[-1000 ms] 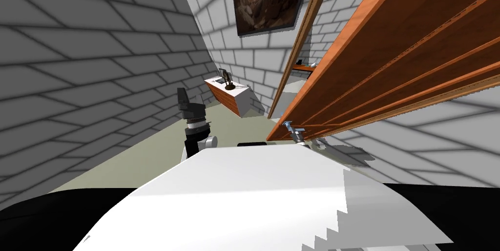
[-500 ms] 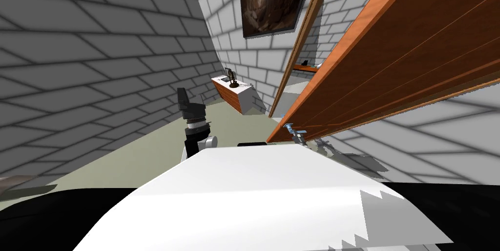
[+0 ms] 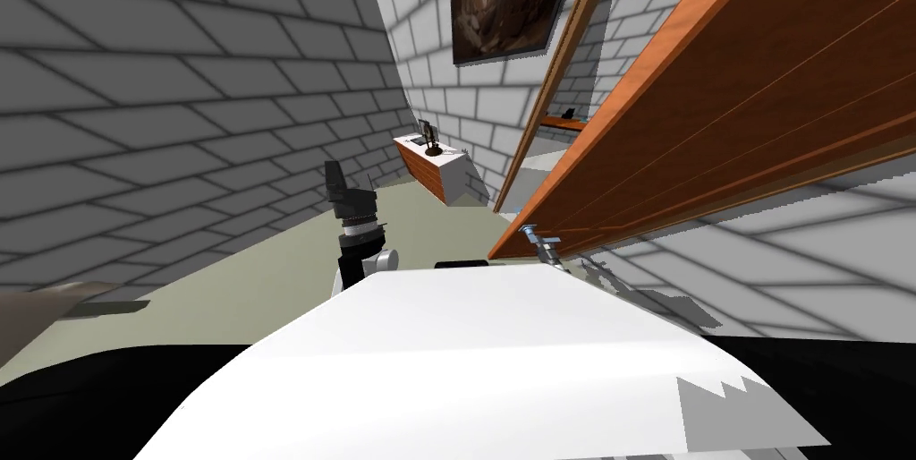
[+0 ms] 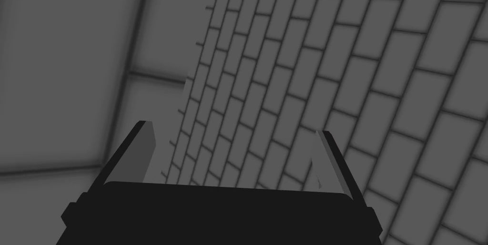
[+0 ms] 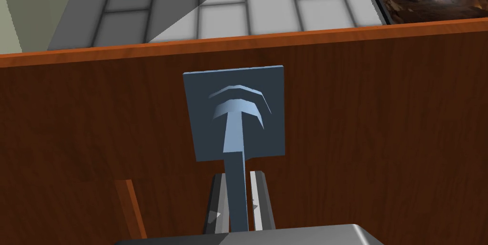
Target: Pull the door open
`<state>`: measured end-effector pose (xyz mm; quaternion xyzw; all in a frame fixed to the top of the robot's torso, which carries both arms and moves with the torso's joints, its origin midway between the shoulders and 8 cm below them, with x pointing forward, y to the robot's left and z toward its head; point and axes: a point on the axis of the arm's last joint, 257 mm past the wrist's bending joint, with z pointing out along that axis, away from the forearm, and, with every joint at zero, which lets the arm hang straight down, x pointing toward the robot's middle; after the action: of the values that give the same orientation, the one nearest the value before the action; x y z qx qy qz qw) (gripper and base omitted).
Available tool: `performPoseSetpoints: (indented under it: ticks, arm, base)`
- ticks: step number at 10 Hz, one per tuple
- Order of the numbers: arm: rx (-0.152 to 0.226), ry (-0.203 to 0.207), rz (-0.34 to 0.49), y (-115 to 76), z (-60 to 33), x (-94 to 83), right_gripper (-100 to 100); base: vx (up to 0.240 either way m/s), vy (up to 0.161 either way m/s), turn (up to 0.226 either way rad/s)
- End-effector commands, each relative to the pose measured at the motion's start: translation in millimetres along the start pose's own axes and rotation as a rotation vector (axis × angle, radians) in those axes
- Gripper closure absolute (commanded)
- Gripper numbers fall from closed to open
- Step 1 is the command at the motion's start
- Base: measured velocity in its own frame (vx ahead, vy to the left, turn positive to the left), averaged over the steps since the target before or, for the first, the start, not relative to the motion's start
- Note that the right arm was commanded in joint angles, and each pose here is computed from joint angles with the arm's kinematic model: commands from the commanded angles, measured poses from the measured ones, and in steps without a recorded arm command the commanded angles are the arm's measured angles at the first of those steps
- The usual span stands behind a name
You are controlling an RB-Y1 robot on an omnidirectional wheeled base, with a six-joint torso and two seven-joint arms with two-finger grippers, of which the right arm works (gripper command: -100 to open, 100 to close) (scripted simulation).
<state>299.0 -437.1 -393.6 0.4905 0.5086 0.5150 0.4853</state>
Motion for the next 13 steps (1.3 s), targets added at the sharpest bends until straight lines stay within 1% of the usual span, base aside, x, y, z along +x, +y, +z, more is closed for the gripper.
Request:
performPoseSetpoints:
  ticks: [1, 8, 12, 13]
  arm:
    - [0.007, 0.005, 0.003, -3.2, 6.1, 3.9, 100]
    - [0.004, 0.020, 0.002, -1.9, 45.3, 12.3, 100]
    - [0.002, 0.028, 0.000, -0.1, 64.6, 16.7, 100]
    - [0.002, 0.030, -0.001, 0.4, 68.2, 17.6, 100]
  base:
    - [-0.204, -0.041, 0.110]
    - [-0.204, -0.072, 0.115]
    - [-0.200, -0.063, 0.087]
    - [-0.185, -0.059, 0.082]
